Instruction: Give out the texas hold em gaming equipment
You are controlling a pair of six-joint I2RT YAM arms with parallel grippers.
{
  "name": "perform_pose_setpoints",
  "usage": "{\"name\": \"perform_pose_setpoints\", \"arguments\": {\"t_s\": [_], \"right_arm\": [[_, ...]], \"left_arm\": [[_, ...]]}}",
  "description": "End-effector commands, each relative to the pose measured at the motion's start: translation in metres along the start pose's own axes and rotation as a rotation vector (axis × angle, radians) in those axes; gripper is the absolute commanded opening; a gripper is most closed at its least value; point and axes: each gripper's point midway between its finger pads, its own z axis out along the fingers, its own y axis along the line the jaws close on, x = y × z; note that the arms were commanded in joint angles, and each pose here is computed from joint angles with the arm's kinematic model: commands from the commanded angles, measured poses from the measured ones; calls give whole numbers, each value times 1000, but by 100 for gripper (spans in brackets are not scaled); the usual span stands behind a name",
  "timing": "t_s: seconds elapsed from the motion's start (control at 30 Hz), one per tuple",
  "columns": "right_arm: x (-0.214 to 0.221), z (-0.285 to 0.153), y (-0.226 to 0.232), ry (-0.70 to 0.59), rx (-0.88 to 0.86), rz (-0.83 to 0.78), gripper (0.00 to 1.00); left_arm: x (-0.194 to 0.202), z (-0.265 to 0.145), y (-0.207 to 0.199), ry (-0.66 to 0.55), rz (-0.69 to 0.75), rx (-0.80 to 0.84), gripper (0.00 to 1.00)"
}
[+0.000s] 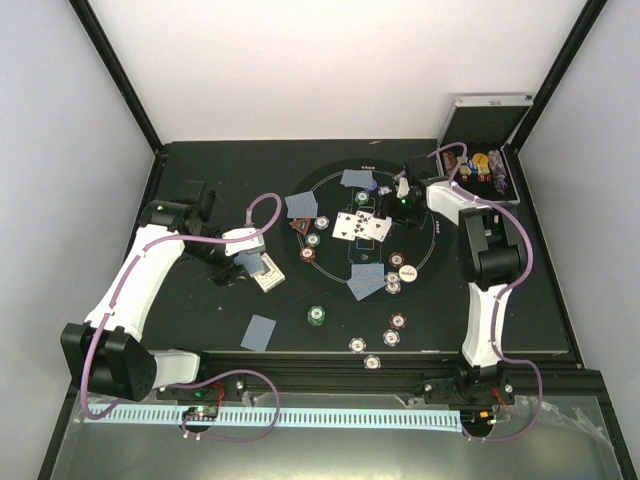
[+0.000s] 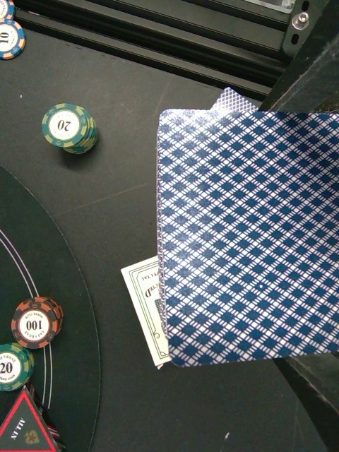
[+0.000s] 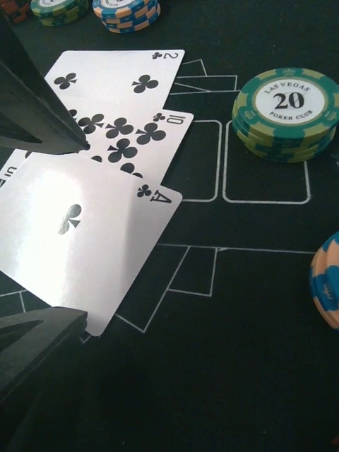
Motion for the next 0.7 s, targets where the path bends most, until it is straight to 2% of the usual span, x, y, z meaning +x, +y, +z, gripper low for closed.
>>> {"name": "perform_pose_setpoints", "arguments": {"t_s": [0.0, 0.13, 0.23, 0.53, 0.67], "right_arm": [[-7, -14, 3, -22, 12, -17, 62], [-9, -48, 42, -105, -115, -38, 63], [12, -67, 93, -116, -231, -102, 66], [120, -97, 248, -31, -681, -214, 79], [166, -102, 294, 54, -820, -246, 80]], "left_arm": [[-9, -9, 4, -30, 19, -21, 2], [-9, -9, 4, -34, 20, -19, 2], [-9, -8, 4, -33, 20, -19, 2], [-14, -9, -2, -62, 20, 9, 2], [-17, -10, -6, -83, 26, 32, 2]]}}
